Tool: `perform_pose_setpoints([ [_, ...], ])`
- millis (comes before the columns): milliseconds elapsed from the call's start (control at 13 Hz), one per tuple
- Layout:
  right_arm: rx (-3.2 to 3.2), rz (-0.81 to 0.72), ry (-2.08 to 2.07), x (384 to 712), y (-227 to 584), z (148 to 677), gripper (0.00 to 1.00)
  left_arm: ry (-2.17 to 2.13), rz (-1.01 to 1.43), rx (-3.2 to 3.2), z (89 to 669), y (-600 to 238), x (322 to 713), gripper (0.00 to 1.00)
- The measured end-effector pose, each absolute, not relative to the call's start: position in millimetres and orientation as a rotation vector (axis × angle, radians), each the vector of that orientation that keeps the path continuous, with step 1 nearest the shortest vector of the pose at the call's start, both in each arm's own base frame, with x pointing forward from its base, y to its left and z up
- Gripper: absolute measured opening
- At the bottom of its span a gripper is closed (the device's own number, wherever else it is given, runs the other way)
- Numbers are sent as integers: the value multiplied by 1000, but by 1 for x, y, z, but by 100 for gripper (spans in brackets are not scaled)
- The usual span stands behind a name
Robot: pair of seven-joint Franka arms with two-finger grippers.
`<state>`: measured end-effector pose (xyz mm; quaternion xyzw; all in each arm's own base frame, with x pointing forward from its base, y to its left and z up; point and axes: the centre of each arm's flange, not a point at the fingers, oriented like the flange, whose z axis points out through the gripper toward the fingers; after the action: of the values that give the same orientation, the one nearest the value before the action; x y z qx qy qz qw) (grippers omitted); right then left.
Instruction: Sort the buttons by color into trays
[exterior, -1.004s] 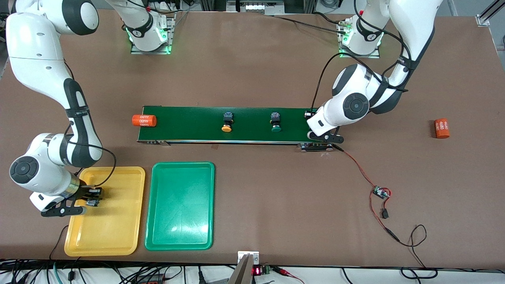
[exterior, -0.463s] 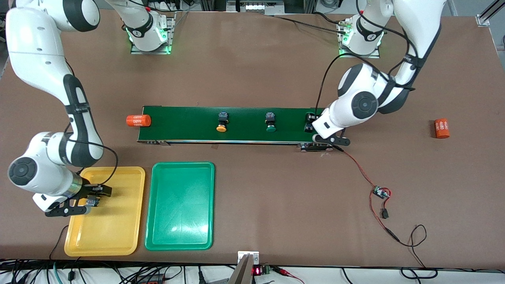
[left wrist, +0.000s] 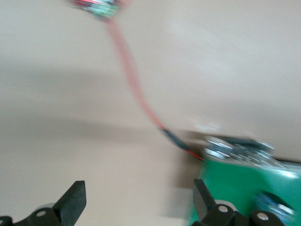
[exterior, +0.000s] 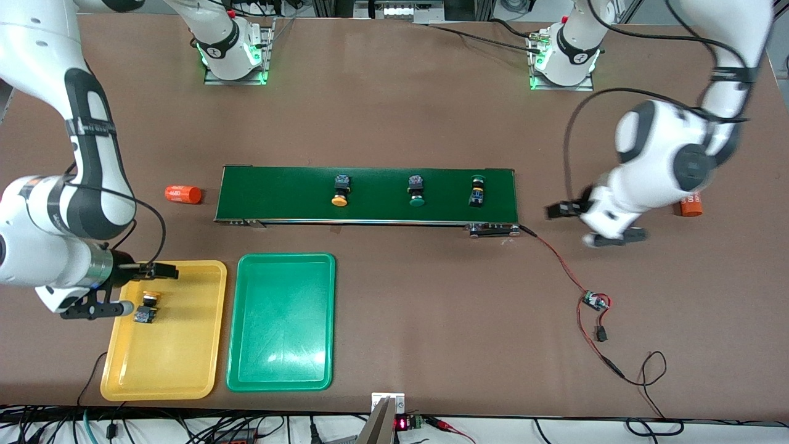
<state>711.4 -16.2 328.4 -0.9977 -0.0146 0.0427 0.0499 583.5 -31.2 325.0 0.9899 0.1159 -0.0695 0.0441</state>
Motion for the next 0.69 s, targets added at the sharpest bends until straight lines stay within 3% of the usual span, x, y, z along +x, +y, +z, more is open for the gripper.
perform_pose_setpoints([
  [695, -3073, 196, 134, 572, 56, 336, 100, 321, -249, 3202, 282, 223, 561, 100],
])
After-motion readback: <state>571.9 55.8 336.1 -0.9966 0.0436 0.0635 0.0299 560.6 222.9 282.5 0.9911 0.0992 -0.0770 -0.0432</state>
